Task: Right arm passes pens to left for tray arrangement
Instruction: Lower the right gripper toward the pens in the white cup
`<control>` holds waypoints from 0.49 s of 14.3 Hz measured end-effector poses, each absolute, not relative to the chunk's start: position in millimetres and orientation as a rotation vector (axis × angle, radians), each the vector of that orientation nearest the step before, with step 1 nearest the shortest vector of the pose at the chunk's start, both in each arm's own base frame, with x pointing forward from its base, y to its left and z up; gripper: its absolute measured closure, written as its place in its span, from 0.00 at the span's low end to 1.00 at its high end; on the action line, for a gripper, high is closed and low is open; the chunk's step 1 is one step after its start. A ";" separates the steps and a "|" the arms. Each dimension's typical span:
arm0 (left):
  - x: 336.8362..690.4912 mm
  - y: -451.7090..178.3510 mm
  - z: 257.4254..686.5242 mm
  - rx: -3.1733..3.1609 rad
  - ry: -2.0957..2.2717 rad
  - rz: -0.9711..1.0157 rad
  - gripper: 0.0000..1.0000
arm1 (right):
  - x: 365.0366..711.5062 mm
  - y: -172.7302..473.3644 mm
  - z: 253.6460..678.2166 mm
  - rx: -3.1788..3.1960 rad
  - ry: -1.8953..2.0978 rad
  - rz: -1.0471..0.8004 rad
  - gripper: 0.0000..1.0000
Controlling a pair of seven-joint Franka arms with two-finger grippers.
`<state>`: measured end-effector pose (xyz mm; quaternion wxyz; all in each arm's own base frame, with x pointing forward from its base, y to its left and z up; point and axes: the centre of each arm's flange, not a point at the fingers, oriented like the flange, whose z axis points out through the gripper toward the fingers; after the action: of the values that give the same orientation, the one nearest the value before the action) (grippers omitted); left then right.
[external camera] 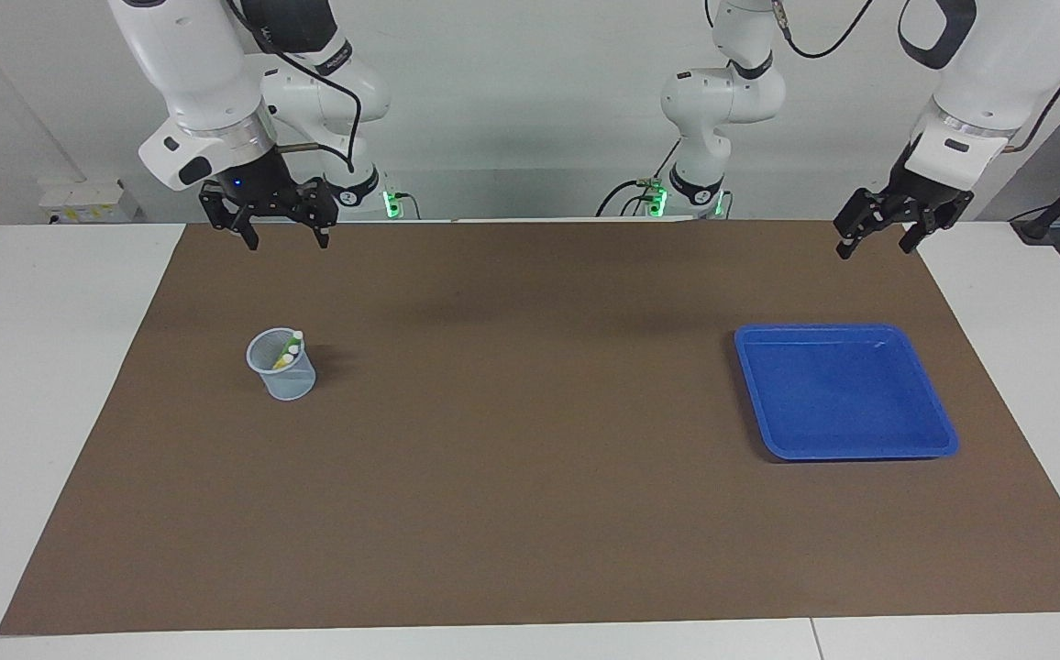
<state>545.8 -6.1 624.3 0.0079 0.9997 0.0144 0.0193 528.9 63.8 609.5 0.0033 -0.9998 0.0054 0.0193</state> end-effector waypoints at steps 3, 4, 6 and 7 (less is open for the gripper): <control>545.0 -9.9 623.7 3.126 0.034 0.049 0.00 | 528.9 63.7 609.5 -3.135 0.017 0.060 0.00; 544.8 -9.8 623.6 3.127 0.034 0.046 0.00 | 528.9 63.7 609.5 -3.135 0.017 0.060 0.00; 544.7 -8.7 623.6 3.127 0.037 0.044 0.00 | 529.3 62.6 609.4 -3.135 0.020 0.057 0.00; 544.6 -8.8 623.7 3.127 0.037 0.044 0.00 | 529.8 61.6 609.1 -3.135 0.020 0.053 0.00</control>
<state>544.6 -8.8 623.7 0.0068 0.9998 0.0118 0.0140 529.8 61.6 609.1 0.0033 -0.9998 0.0063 0.0169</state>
